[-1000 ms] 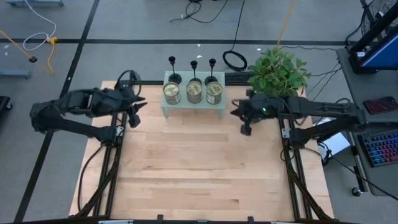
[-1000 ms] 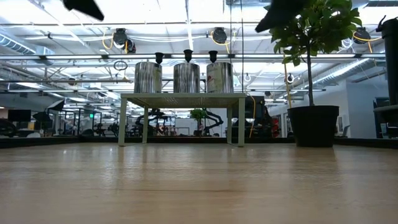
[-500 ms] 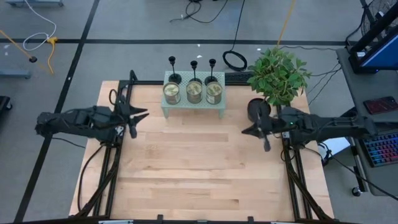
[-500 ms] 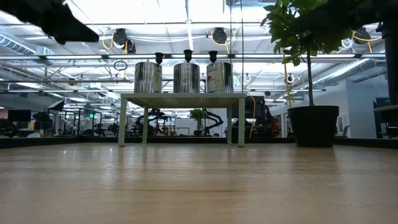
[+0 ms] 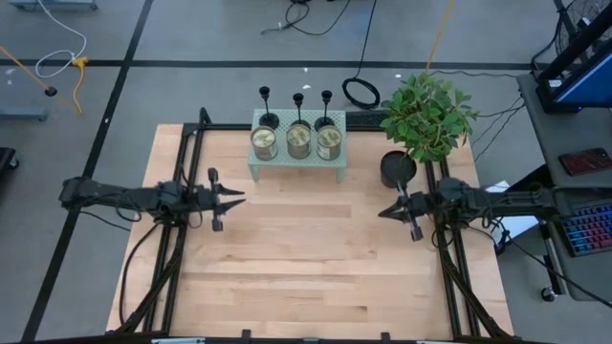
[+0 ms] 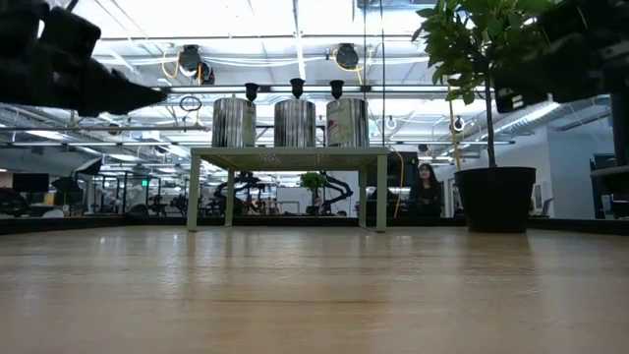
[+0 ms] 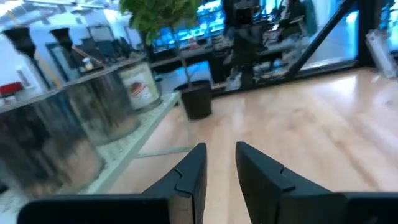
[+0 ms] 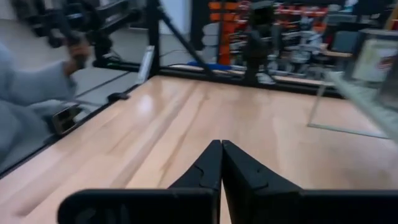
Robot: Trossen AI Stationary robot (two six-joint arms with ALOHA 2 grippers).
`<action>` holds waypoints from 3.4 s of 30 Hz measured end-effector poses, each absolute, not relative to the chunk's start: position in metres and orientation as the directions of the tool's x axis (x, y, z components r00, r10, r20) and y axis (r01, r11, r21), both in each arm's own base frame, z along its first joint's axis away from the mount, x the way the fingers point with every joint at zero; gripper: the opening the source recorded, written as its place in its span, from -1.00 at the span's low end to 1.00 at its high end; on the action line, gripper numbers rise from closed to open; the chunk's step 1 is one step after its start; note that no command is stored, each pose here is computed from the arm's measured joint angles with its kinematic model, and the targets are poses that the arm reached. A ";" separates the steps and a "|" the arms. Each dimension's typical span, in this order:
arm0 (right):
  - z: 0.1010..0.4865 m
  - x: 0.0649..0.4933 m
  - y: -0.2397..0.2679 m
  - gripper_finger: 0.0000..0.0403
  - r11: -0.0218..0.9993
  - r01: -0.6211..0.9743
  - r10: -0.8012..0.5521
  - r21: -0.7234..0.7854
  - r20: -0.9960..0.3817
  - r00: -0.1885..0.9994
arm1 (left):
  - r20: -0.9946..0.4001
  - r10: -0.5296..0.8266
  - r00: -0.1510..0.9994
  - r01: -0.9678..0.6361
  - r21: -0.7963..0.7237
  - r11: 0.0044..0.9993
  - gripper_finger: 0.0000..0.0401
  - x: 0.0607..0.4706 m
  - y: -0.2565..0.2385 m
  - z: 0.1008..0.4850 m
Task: Pick & Place candle stick holders
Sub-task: Return to Home Position
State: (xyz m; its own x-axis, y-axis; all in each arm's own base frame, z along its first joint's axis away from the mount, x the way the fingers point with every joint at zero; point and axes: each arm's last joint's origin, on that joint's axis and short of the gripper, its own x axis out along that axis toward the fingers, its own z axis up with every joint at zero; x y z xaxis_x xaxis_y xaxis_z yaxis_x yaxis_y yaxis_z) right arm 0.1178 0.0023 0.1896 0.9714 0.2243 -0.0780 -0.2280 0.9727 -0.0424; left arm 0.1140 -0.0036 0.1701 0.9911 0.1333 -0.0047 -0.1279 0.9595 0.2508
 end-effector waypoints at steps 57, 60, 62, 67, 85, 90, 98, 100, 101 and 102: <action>0.170 0.106 0.004 -0.98 0.962 -0.263 0.263 -0.070 -0.005 0.965 | -0.081 0.055 0.995 -0.037 0.209 0.977 -0.54 0.111 -0.005 0.163; 0.170 0.106 0.004 -0.99 0.962 -0.264 0.265 -0.070 -0.004 0.964 | -0.081 0.055 0.995 -0.037 0.210 0.977 -0.54 0.111 -0.005 0.163; 0.170 0.106 0.004 -0.99 0.962 -0.264 0.265 -0.070 -0.005 0.964 | -0.081 0.055 0.995 -0.037 0.212 0.977 -0.54 0.111 -0.005 0.163; 0.170 0.106 0.004 -0.98 0.962 -0.265 0.265 -0.070 -0.005 0.964 | -0.081 0.055 0.995 -0.037 0.210 0.977 -0.54 0.111 -0.005 0.163; 0.170 0.106 0.004 -0.98 0.962 -0.265 0.266 -0.070 -0.005 0.964 | -0.080 0.056 0.995 -0.038 0.210 0.977 -0.54 0.111 -0.005 0.163; 0.170 0.106 0.004 -0.98 0.962 -0.265 0.266 -0.070 -0.005 0.964 | -0.080 0.056 0.995 -0.038 0.210 0.977 -0.54 0.111 -0.005 0.163; 0.170 0.106 0.004 -0.98 0.962 -0.266 0.266 -0.070 -0.005 0.964 | -0.080 0.056 0.995 -0.038 0.210 0.977 -0.54 0.111 -0.005 0.163; 0.170 0.106 0.004 -0.98 0.962 -0.266 0.266 -0.070 -0.005 0.964 | -0.080 0.056 0.995 -0.038 0.210 0.977 -0.54 0.111 -0.005 0.163; 0.170 0.106 0.004 -0.98 0.961 -0.266 0.266 -0.070 -0.005 0.964 | -0.080 0.056 0.995 -0.038 0.210 0.977 -0.54 0.111 -0.005 0.163; 0.170 0.106 0.004 -0.98 0.962 -0.265 0.266 -0.070 -0.005 0.964 | -0.080 0.056 0.995 -0.038 0.210 0.977 -0.54 0.111 -0.005 0.163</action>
